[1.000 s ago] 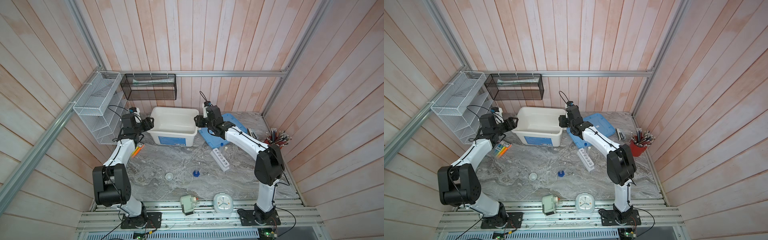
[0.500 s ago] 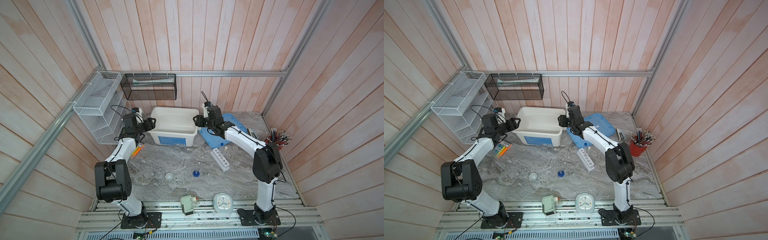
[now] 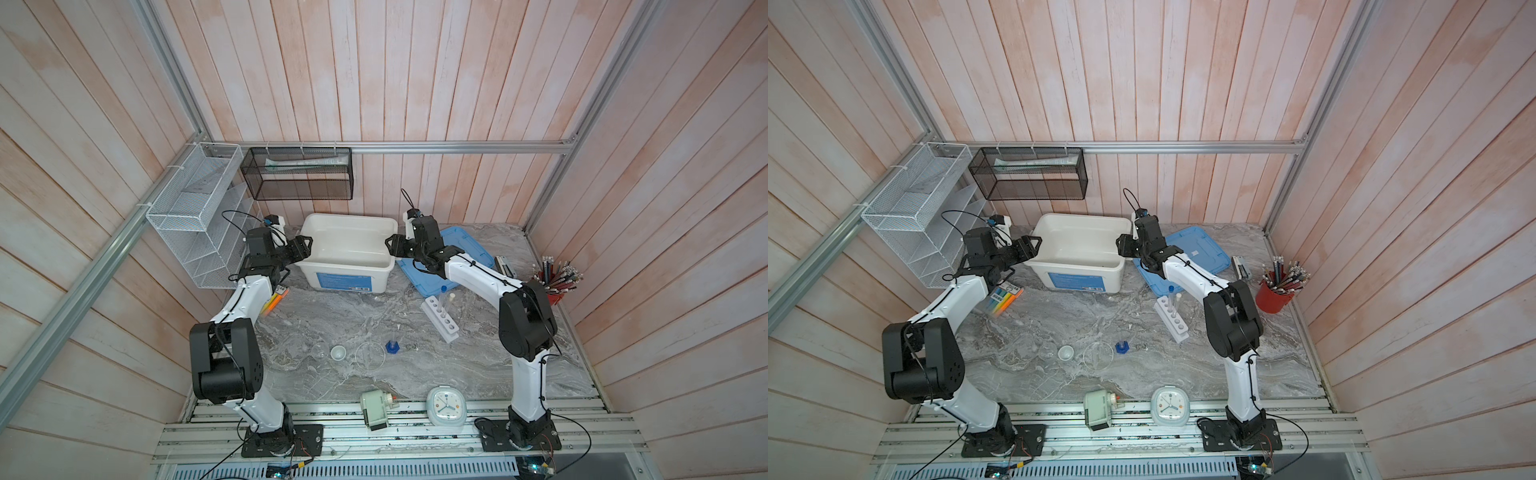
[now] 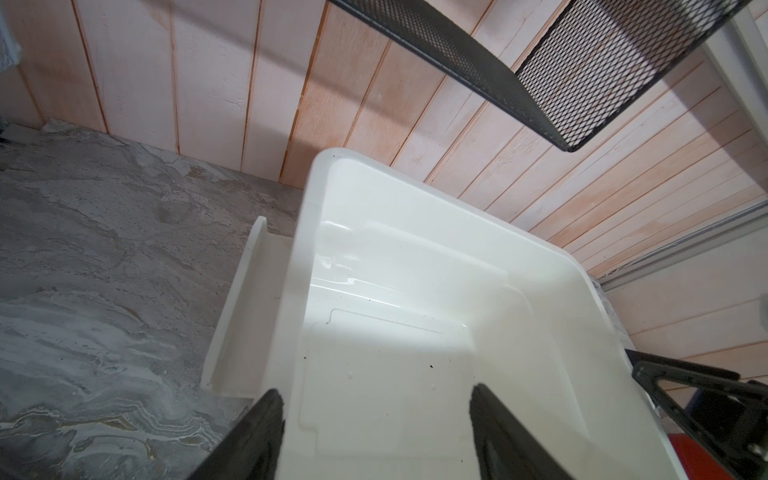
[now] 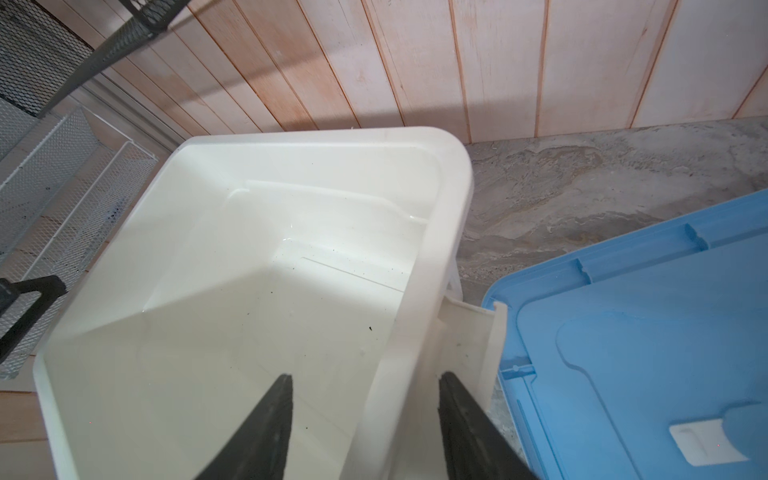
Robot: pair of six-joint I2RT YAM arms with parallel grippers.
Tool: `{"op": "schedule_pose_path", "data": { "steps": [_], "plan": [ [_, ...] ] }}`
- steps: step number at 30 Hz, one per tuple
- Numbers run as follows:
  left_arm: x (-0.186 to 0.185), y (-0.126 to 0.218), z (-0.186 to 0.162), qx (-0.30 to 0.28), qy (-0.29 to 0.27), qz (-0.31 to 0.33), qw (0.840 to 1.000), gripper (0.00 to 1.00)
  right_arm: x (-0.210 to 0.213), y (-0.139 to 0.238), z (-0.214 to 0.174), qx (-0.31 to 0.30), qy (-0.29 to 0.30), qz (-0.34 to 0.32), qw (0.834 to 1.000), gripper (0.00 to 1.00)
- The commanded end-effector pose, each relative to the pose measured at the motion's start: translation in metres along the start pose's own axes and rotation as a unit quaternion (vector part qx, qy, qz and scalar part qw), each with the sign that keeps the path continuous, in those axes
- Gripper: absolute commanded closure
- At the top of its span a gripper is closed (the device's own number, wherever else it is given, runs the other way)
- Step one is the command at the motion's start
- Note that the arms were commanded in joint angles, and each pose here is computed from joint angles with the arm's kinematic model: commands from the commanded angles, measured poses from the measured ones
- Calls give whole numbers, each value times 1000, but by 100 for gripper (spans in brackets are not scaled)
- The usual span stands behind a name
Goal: Organize the chemistry lab equipment
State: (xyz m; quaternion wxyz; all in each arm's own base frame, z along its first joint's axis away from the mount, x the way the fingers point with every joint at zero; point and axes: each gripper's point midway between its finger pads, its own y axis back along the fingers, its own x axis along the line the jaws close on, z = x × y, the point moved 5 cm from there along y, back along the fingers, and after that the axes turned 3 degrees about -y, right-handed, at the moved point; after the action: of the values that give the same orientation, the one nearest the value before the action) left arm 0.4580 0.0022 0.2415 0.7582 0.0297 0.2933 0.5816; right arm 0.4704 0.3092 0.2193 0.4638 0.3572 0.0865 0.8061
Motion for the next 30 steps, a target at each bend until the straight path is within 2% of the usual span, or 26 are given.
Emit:
{"op": "schedule_pose_path", "data": {
  "steps": [1, 10, 20, 30],
  "plan": [
    [1, -4, 2, -4, -10, -5, 1000, 27, -12, -10, -11, 14, -13, -4, 1000, 42],
    [6, -7, -2, 2, -14, 6, 1000, 28, -18, -19, -14, 22, -13, -11, 1000, 43],
    [9, -12, -14, 10, 0, -2, 1000, 29, -18, -25, -17, 37, 3, -18, 999, 51],
    [3, 0, -28, 20, 3, -3, 1000, 32, -14, -19, -20, 53, 21, -19, 998, 58]
  ]
}}
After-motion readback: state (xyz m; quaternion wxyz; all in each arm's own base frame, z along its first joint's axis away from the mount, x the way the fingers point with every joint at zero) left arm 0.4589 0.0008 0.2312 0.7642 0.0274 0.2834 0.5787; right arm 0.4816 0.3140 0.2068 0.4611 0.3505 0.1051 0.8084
